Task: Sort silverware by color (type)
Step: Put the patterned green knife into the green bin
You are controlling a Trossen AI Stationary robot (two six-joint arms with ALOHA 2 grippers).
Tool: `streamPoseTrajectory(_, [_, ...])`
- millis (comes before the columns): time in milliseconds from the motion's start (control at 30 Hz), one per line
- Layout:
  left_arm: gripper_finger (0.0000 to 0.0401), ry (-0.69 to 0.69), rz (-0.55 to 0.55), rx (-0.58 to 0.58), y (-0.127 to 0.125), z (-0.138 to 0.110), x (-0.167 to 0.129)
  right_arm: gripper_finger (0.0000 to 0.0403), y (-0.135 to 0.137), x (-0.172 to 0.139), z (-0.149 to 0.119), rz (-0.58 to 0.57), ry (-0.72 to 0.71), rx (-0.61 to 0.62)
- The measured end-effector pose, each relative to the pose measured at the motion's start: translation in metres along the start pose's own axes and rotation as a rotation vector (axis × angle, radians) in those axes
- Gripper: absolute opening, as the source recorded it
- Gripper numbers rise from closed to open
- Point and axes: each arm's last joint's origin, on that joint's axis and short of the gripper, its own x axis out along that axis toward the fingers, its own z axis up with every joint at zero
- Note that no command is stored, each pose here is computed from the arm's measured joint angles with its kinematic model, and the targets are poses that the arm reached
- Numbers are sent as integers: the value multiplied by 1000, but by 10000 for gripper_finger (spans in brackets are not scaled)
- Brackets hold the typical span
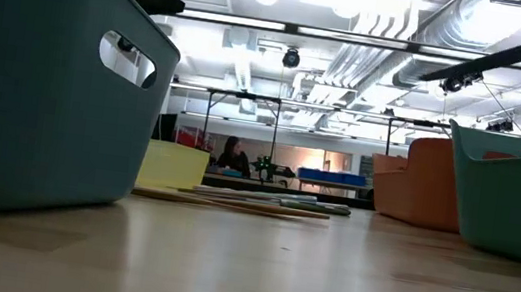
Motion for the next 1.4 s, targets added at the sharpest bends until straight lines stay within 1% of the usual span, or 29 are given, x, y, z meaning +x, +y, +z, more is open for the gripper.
streamPoseTrajectory(133, [0, 0, 0, 0, 0, 0, 0, 10, 1, -9, -19, 22, -17, 46])
streamPoseTrajectory(233, [0, 1, 0, 0, 0, 0, 0, 10, -3, -18, -33, 16, -35, 100])
streamPoseTrajectory(333, [0, 0, 0, 0, 0, 0, 0, 10, -13, -25, -45, -32, -51, 174])
streamPoseTrajectory(433, [0, 0, 0, 0, 0, 0, 0, 10, -20, -27, -50, -103, -82, 245])
streamPoseTrajectory(567, [0, 0, 0, 0, 0, 0, 0, 10, -19, -22, -48, -143, -115, 267])
streamPoseTrajectory(667, [0, 0, 0, 0, 0, 0, 0, 10, -19, -16, -45, -197, -130, 329])
streamPoseTrajectory(733, [0, 0, 0, 0, 0, 0, 0, 10, -18, -11, -44, -244, -114, 363])
streamPoseTrajectory(867, [0, 0, 0, 0, 0, 0, 0, 12, -14, 1, -44, -301, -73, 371])
streamPoseTrajectory(1000, [0, 0, 0, 0, 0, 0, 0, 9, -10, 11, -44, -338, -36, 410])
streamPoseTrajectory(1133, [0, 0, 0, 0, 0, 0, 0, 9, -7, 19, -44, -368, -43, 452])
streamPoseTrajectory(1333, [0, 0, 0, 0, 0, 0, 0, 9, 4, 40, -41, -366, -42, 444])
streamPoseTrajectory(1400, [0, 0, 0, 0, 0, 0, 0, 9, 7, 49, -40, -381, -42, 444])
